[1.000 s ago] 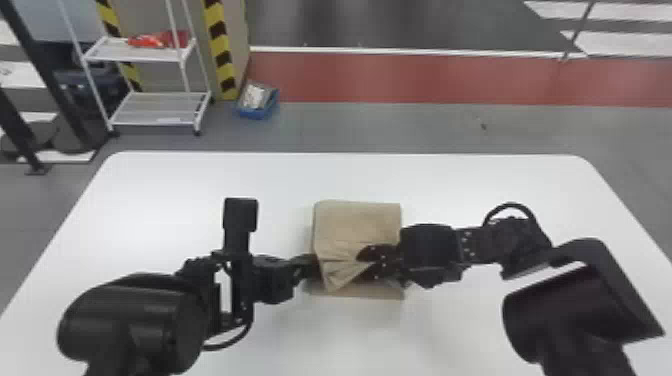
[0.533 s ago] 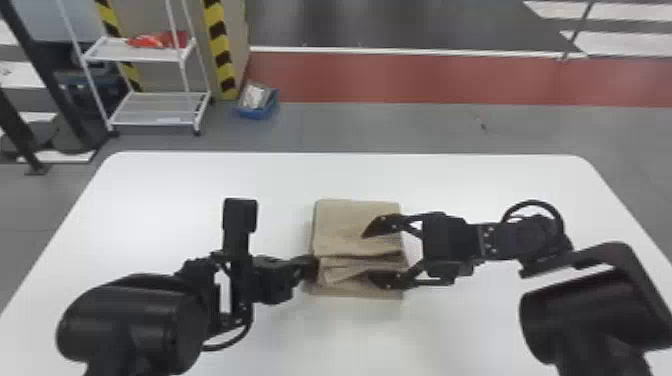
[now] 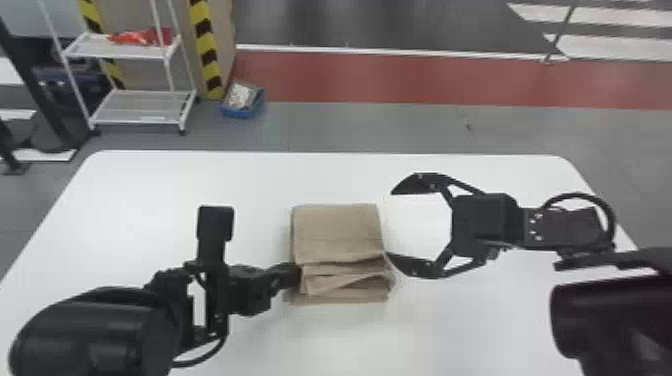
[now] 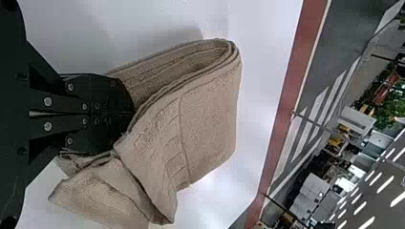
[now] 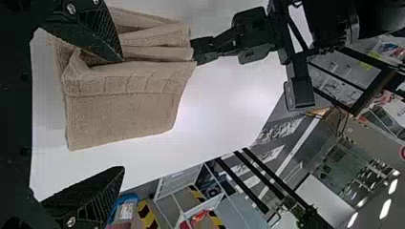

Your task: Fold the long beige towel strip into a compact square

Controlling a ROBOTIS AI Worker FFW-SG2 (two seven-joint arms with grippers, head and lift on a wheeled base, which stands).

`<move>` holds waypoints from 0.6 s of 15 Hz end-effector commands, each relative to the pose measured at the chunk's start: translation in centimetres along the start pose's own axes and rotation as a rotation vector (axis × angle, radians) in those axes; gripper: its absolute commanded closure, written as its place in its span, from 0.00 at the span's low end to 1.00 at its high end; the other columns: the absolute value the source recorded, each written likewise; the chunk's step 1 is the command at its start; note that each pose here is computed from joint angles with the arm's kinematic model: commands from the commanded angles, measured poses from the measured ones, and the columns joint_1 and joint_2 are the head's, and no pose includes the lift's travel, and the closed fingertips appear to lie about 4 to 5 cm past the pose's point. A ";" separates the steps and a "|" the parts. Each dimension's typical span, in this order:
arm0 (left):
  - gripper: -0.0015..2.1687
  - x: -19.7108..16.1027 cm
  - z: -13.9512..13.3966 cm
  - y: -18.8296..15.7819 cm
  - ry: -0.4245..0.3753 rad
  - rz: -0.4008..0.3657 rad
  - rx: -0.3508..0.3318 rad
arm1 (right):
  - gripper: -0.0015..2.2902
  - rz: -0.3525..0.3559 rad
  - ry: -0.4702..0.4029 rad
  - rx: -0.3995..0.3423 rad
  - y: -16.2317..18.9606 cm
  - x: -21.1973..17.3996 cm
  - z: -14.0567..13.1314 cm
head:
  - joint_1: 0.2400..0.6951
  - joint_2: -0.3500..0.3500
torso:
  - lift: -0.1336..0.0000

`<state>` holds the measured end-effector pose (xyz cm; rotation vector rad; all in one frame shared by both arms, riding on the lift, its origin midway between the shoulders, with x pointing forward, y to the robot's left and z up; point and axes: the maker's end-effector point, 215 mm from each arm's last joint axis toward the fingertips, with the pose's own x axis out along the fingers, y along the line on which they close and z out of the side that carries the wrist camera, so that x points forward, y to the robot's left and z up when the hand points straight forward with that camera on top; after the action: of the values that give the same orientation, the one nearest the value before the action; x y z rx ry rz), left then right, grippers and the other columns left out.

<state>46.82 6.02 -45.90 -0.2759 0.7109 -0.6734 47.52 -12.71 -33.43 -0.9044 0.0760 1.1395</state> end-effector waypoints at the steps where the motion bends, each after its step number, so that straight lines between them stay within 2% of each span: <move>1: 0.88 -1.6 0.4 -0.7 -0.006 -0.008 -0.010 | 0.04 -0.054 -0.016 0.024 -1.1 -1.8 -0.5 | 1.00 0.39 | 0.07; 5: 0.88 -3.3 1.0 0.0 -0.032 -0.001 -0.034 | 0.04 -0.115 -0.024 0.048 -2.4 -3.9 -1.5 | 1.00 0.36 | 0.07; 7: 0.88 -4.3 2.3 0.7 -0.061 0.011 -0.029 | 0.04 -0.139 -0.018 0.052 -2.8 -4.9 -1.8 | 1.00 0.36 | 0.07; 9: 0.88 -7.0 2.7 3.4 -0.082 0.063 -0.018 | 0.04 -0.183 -0.012 0.081 -3.7 -6.5 -2.6 | 1.00 0.35 | 0.07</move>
<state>46.12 10.51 -42.54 -0.3116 0.6659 -0.6295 48.29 -18.42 -30.36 -0.8325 0.0253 0.9973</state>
